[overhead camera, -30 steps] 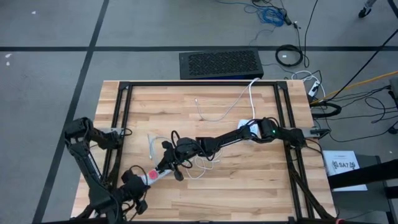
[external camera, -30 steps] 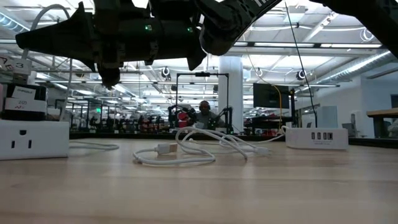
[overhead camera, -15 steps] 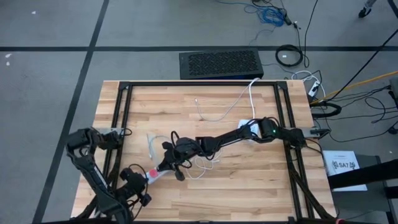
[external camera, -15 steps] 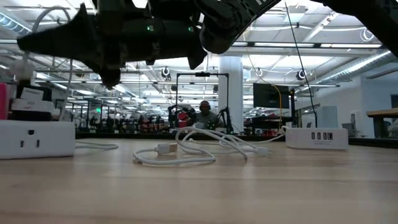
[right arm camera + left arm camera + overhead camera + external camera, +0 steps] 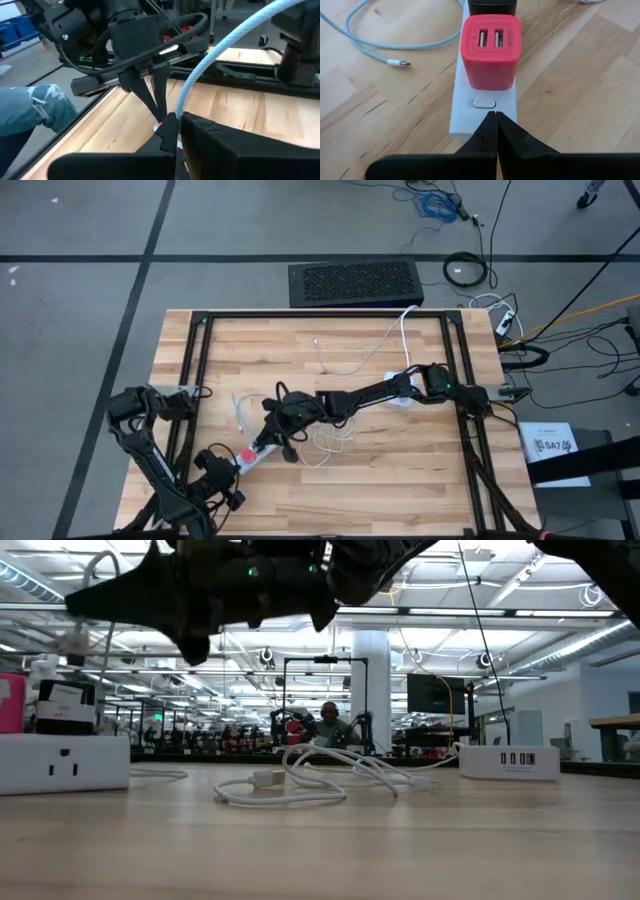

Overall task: Insert USB
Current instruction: Insert the top left white charger cable into the pink adapter charger

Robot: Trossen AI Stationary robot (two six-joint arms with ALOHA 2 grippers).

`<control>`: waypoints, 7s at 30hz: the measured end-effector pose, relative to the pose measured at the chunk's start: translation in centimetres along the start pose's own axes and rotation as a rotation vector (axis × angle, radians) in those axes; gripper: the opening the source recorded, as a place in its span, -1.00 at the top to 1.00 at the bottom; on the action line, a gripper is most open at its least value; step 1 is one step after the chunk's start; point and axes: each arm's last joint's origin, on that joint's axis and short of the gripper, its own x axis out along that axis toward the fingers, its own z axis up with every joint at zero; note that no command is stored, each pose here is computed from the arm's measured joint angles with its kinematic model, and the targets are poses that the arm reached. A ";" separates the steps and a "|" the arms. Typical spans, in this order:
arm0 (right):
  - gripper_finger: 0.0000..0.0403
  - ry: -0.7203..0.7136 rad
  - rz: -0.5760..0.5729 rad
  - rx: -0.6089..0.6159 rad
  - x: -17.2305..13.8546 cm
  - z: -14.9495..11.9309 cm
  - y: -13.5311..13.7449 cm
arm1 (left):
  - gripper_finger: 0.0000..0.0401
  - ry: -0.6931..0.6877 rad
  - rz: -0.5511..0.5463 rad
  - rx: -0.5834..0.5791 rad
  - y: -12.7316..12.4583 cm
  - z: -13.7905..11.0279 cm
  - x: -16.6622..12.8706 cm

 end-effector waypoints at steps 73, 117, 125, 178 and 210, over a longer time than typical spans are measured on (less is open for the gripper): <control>1.00 0.183 0.085 0.435 -1.4 0.5 1.0 | 0.99 -0.004 -0.091 0.149 -2.1 1.5 1.4; 1.00 0.241 0.016 0.066 0.0 -1.6 2.9 | 0.99 -0.008 -0.102 0.159 -2.2 1.5 1.4; 1.00 0.246 -0.006 0.007 0.4 -1.6 4.4 | 0.99 -0.008 -0.100 0.161 -2.2 1.5 1.4; 1.00 0.106 -0.065 -0.087 -1.4 -0.5 2.6 | 0.99 -0.007 -0.104 0.156 -2.2 1.5 1.4; 1.00 0.176 -0.150 -0.113 -1.3 -0.9 3.4 | 0.99 -0.006 -0.109 0.152 -2.3 1.5 1.4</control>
